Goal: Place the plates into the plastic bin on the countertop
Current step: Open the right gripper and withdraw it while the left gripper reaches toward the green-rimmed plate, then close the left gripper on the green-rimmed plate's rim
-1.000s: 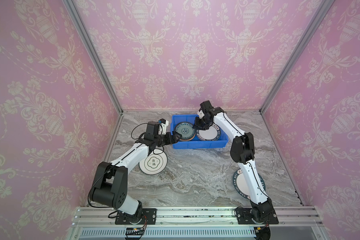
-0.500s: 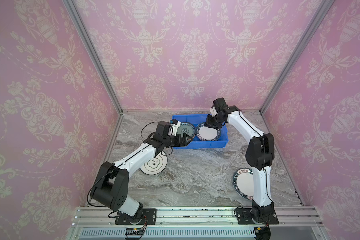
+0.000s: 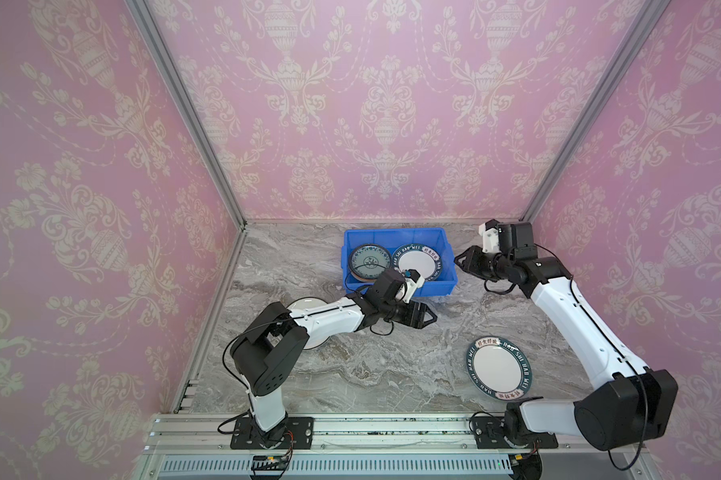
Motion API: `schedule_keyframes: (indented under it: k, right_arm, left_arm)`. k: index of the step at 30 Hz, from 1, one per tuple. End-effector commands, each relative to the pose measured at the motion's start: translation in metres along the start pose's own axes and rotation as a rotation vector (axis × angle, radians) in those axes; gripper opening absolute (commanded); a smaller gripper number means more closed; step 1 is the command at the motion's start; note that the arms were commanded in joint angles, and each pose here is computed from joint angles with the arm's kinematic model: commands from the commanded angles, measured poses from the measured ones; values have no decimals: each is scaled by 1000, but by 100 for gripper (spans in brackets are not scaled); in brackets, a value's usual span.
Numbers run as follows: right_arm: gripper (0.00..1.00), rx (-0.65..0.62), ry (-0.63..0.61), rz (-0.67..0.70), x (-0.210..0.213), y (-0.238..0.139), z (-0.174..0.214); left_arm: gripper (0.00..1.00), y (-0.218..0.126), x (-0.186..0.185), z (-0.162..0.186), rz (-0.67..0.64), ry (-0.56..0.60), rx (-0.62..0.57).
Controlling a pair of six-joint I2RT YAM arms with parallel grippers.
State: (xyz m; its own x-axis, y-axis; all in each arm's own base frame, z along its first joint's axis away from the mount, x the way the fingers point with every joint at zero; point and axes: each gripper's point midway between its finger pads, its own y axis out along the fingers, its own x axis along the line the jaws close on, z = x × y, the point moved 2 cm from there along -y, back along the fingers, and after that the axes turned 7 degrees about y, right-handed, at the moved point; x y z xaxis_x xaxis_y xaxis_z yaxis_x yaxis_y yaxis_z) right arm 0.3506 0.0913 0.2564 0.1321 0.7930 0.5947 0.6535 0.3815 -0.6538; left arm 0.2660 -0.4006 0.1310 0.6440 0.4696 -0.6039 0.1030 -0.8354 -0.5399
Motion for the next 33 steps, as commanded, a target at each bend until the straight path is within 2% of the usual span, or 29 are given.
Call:
schedule_keyframes:
  k: [1,7,13,17,26,33]
  right_arm:
    - [30,-16,33,-42,-4,-15,11]
    - [30,-67,61,-35,-21,-39,20]
    - [30,-71,80,-42,-28,-44,26]
    - [30,-85,81,-42,-32,-51,30]
    - [30,-107,80,-21,-48,-57,39]
    - [30,-118,95,-40,-54,-58,42]
  left_arm:
    - [69,25,-24,-7,77,26,-1]
    - [64,64,-30,8,146,9,113]
    - [61,88,-28,20,171,-13,178]
    - [60,104,-33,33,154,17,252]
    - [61,123,-28,47,139,-10,326]
    - [59,136,-34,56,126,11,402]
